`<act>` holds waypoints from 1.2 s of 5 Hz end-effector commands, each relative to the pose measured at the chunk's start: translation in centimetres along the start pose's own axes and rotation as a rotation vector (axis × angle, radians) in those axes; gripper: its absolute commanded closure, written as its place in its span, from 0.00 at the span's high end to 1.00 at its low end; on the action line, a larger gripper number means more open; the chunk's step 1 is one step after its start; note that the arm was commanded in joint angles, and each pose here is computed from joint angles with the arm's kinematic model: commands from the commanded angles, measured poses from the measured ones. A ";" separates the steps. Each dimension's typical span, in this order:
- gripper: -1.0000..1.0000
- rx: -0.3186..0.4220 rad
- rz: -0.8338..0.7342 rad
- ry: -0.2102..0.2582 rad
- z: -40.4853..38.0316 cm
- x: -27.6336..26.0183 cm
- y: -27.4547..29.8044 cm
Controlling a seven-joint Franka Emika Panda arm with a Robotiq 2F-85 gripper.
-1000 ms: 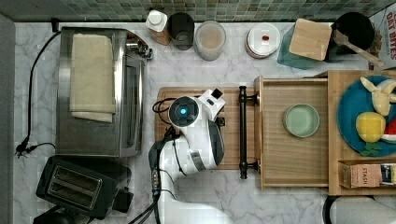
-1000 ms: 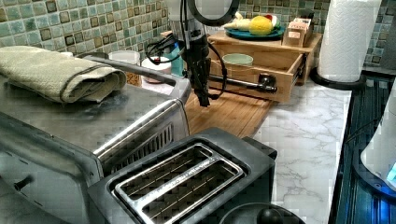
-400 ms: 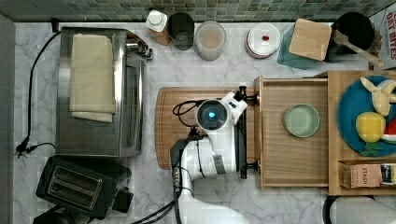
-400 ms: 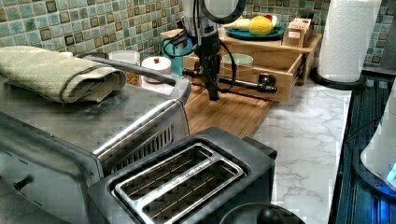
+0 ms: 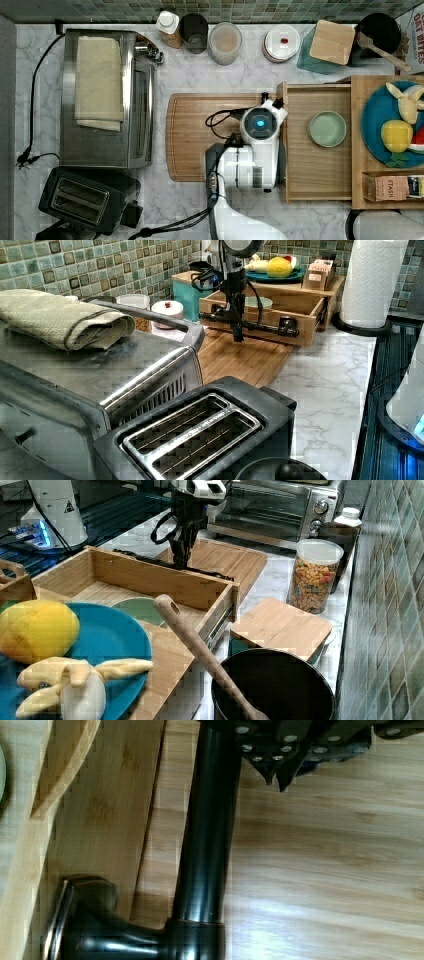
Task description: Close the drawer.
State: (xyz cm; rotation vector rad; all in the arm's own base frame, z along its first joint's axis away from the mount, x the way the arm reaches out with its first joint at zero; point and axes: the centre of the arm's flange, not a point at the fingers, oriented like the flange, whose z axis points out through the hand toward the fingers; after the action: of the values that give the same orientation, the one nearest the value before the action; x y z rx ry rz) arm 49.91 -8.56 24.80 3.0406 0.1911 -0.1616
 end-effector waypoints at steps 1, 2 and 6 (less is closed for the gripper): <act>0.00 -0.054 0.178 0.111 -6.7 -4.8 23.8; 0.00 -0.057 0.181 0.140 -6.2 -6.3 29.9; 0.00 -0.174 0.154 0.175 -8.1 -10.3 36.7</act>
State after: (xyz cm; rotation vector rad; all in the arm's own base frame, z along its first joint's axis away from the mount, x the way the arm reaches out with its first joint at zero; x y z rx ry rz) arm 50.61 -30.29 25.86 3.1276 0.2264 -0.1365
